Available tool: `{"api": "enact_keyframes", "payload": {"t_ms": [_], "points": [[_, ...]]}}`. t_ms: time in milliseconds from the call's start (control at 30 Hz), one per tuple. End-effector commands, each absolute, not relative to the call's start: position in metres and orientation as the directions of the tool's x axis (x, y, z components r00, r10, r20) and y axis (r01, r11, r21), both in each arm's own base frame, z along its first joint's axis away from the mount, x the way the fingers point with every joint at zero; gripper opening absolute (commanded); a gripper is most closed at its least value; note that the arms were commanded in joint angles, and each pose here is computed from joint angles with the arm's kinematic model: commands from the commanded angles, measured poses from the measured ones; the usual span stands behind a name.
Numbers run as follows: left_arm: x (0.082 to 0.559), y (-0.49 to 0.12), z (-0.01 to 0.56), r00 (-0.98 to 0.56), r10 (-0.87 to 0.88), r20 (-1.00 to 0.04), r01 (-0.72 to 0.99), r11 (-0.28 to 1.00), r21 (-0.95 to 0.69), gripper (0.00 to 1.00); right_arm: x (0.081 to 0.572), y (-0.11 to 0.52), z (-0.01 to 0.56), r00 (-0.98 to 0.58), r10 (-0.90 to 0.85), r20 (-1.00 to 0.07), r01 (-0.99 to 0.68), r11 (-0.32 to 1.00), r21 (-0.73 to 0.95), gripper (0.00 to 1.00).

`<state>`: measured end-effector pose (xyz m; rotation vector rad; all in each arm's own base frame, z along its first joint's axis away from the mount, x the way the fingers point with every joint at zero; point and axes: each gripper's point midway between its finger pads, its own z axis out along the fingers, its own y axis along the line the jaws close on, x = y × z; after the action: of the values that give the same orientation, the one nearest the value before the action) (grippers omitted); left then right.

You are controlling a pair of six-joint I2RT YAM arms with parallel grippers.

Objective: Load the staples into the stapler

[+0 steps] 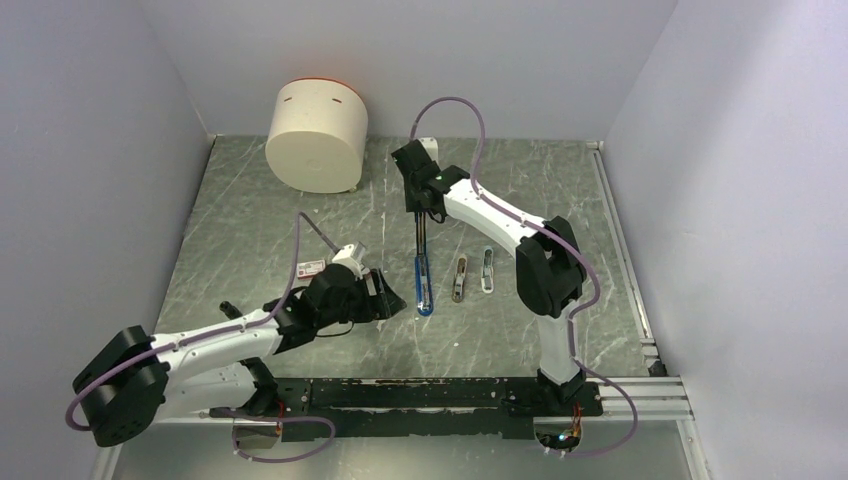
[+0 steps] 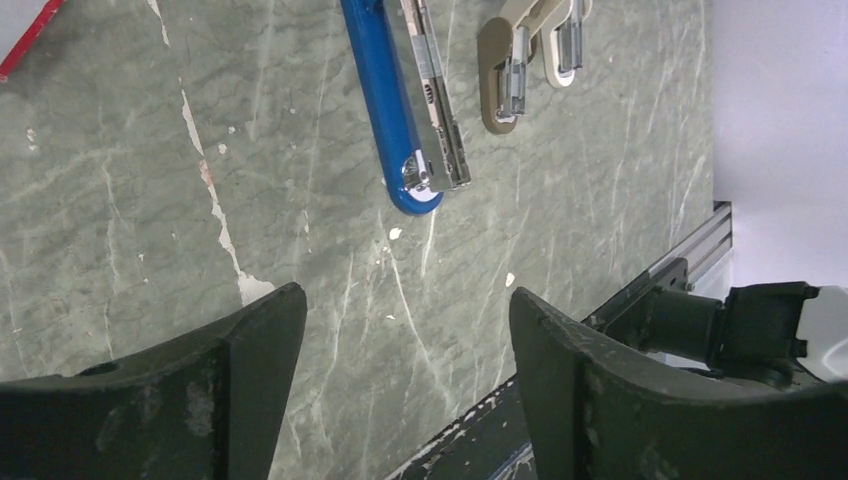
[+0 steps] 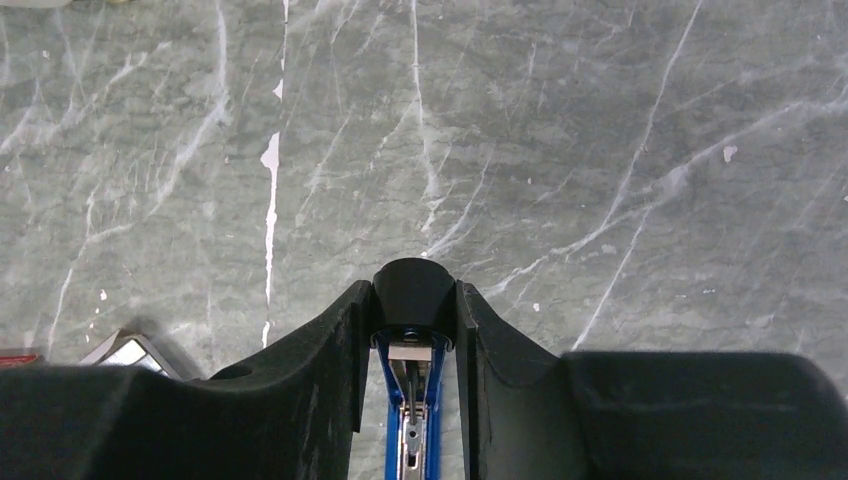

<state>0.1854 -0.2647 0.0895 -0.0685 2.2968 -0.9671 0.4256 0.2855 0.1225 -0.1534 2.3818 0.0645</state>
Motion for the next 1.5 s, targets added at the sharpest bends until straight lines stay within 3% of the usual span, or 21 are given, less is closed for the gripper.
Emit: {"api": "enact_keyframes", "payload": {"t_ms": [0,367,500,967,1467], "points": [[0.192,-0.275,0.095,-0.794,-0.287,-0.536,0.213,0.695,-0.687,0.74,0.430,0.289,0.140,-0.699,-0.093,-0.709,-0.144,0.989,0.013,0.24],[0.204,-0.310,0.067,-0.847,-0.131,-0.516,0.281,0.713,-0.643,0.39,0.410,0.291,0.155,-0.688,0.047,-0.724,-0.064,0.990,0.125,0.22],[0.212,-0.316,0.054,-0.854,-0.105,-0.510,0.276,0.739,-0.615,0.32,0.407,0.295,0.154,-0.691,0.068,-0.719,-0.049,0.989,0.141,0.21],[0.200,-0.305,0.013,-0.891,-0.037,-0.453,0.252,0.789,-0.560,0.21,0.407,0.300,0.153,-0.694,0.047,-0.718,-0.070,0.989,0.132,0.21],[0.178,-0.264,-0.039,-0.919,-0.044,-0.391,0.158,0.869,-0.470,0.25,0.381,0.303,0.149,-0.730,0.011,-0.683,-0.096,0.988,0.119,0.21]]}}
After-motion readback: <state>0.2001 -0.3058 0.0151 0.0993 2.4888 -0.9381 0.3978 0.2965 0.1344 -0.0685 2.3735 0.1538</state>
